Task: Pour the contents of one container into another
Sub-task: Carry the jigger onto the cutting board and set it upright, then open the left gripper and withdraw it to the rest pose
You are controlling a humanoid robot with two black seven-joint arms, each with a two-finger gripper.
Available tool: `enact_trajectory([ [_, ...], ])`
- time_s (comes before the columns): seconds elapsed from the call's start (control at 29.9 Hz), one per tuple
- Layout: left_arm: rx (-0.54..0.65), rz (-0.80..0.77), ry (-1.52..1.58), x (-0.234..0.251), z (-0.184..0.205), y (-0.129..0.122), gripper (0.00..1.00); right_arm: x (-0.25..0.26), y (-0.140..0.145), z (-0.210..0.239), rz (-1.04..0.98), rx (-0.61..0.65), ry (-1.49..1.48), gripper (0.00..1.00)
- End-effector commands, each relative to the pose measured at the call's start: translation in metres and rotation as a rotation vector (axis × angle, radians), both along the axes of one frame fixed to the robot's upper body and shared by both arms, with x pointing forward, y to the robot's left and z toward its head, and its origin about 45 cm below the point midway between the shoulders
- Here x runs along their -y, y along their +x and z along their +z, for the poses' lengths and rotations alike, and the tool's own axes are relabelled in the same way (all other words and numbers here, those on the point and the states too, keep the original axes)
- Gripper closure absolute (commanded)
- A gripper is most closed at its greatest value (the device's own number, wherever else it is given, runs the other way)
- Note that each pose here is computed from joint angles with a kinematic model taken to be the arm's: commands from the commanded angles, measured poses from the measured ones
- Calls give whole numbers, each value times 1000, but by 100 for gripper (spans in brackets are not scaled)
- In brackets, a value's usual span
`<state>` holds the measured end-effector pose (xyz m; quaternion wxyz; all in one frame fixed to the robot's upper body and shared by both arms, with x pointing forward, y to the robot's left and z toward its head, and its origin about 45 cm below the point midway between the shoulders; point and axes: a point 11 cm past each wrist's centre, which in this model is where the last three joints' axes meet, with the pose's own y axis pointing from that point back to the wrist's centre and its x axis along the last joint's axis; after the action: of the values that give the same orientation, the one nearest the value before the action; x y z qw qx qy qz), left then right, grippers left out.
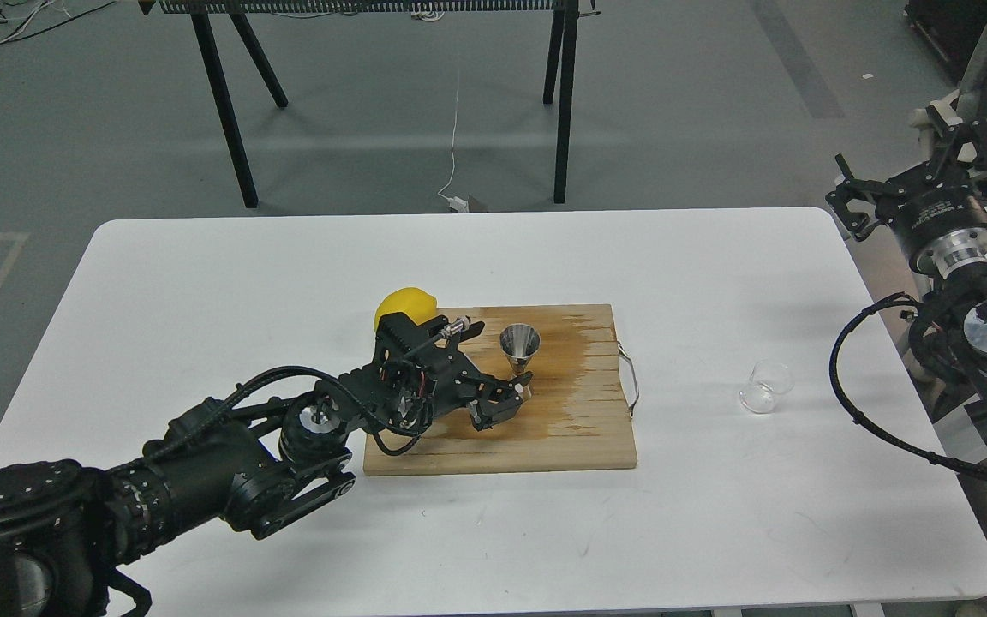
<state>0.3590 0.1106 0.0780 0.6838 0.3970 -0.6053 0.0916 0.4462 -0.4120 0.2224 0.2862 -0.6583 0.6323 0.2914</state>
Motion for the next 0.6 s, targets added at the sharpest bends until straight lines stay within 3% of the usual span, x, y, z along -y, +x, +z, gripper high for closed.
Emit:
enact_trajectory([
  [0.0,0,1,0,-9,1,-2,2,-1,0,0,1,1,1,1],
  [0.33,-5,11,3,-36,3,-9,2,-1,1,1,2,2,1,1],
  [0.57,-8,112,-29,-78,7,-9,2,-1,1,2,3,4,-1,1],
])
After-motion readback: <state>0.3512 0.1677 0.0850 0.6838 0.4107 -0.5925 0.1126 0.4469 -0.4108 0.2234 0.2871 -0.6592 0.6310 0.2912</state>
